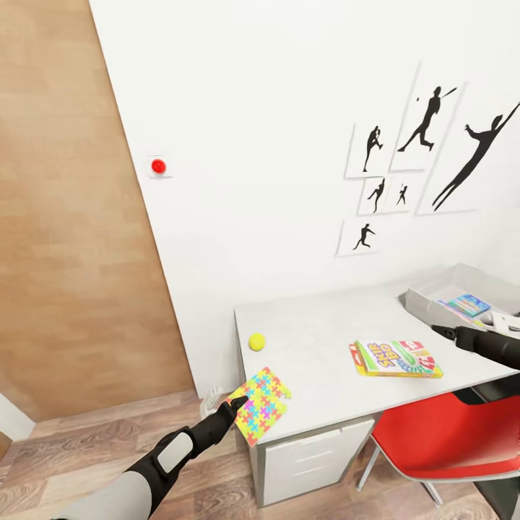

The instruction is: Put all the toys in the child's room - the three board games (two on the bed and one on the table), the two jigsaw puzzles on the table, and the tennis ball on the table - inside the toy box on the table in the child's room.

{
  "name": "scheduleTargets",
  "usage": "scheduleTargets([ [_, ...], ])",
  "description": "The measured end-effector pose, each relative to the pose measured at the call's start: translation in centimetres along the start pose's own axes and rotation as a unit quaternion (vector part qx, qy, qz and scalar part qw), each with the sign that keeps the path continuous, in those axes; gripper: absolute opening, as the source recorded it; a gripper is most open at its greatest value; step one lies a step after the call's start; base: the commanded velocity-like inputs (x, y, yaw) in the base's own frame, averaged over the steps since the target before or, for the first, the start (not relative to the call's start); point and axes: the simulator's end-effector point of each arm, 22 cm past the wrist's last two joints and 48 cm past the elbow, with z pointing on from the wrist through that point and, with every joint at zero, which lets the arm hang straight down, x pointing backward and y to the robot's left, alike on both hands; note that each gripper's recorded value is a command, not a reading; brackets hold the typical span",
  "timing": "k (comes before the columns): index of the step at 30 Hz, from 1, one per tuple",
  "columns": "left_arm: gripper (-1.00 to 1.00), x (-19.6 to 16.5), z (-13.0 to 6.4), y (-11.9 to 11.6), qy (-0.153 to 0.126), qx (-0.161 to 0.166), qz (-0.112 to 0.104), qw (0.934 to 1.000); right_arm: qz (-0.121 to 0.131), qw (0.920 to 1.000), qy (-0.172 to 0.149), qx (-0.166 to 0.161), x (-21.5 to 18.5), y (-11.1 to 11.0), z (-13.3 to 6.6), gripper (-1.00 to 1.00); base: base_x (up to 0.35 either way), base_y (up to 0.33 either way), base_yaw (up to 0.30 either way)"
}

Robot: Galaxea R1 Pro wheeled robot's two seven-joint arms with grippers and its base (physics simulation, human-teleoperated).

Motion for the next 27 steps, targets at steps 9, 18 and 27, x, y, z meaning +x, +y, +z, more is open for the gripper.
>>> scheduleTargets([
  [9,1.0,0.0,0.0,0.0,0.0,0.0,0.0,1.0,0.0,1.0,0.0,0.0,-0.01,-0.01,-0.01,1.0,0.0,0.0,-0.025],
  [18,1.0,-0.01,0.0,0.0,0.0,0.0,0.0,1.0,0.0,1.0,0.0,0.0,-0.04,-0.02,-0.03,1.0,0.0,0.0,-0.007],
  [27,1.0,0.0,0.0,0.0,0.0,0.0,0.0,1.0,0.0,1.0,-0.001,0.0,-0.05,-0.03,-0.03,1.0,0.0,0.0,-0.002],
])
